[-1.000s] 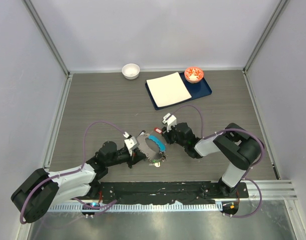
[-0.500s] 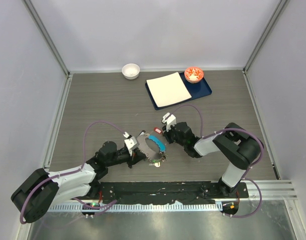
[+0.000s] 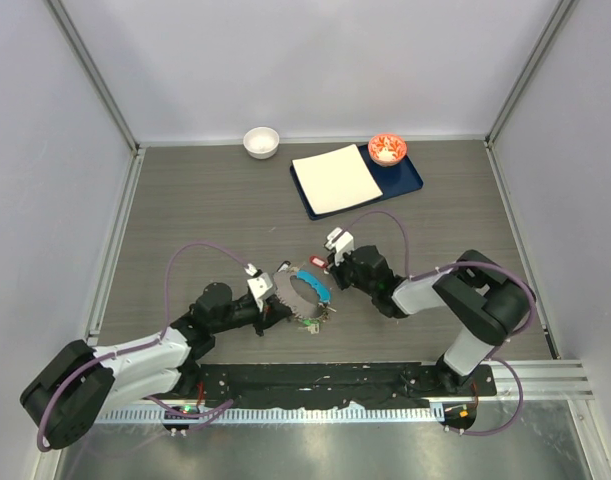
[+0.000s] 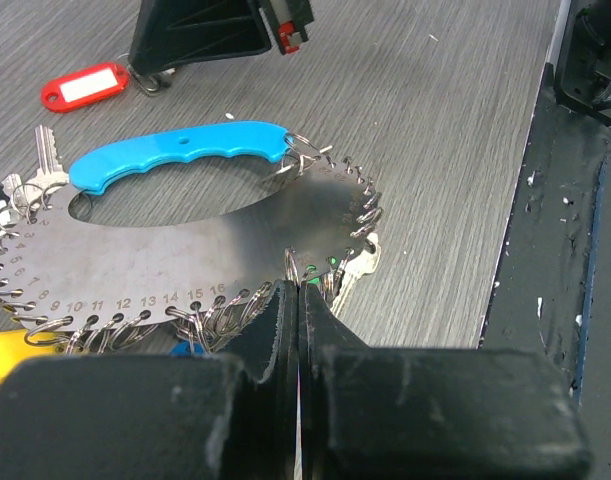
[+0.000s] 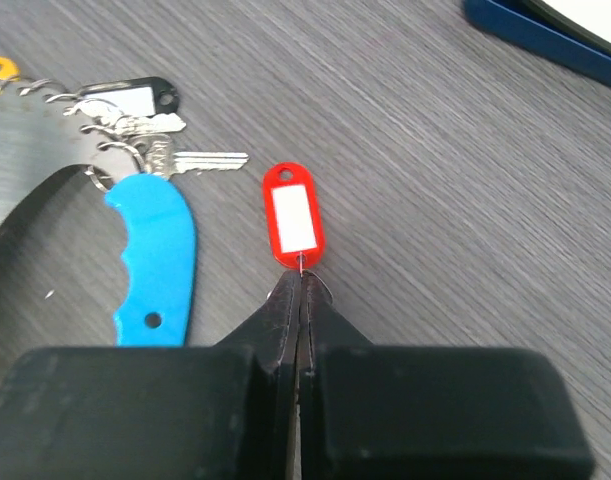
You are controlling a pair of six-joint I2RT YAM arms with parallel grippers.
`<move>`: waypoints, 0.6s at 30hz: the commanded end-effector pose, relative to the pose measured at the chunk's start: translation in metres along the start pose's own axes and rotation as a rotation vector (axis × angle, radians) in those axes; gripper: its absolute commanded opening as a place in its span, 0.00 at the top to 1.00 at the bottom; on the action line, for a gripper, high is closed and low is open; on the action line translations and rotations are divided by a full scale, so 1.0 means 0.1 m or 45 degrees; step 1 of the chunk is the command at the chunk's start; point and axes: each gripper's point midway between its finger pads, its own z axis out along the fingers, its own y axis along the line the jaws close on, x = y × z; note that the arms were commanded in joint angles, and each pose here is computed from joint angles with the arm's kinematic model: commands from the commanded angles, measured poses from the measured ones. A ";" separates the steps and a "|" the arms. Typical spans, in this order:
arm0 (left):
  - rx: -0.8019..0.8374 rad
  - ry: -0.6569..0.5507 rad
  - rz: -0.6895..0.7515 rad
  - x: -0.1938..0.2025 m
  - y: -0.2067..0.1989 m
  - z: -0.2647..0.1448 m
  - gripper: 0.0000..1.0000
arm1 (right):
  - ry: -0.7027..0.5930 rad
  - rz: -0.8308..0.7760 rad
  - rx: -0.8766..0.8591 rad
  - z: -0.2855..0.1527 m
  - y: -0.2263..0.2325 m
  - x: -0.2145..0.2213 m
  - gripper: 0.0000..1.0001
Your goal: Put the keys on the keyring
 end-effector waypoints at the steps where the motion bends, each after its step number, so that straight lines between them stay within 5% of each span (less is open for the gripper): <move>1: 0.038 -0.092 0.084 -0.25 -0.04 0.03 1.00 | -0.105 -0.050 -0.114 -0.13 0.13 -0.29 0.99; 18: 0.327 -0.111 0.306 -0.32 -0.35 0.20 1.00 | -0.031 -0.303 -0.279 -1.06 0.64 -0.63 0.99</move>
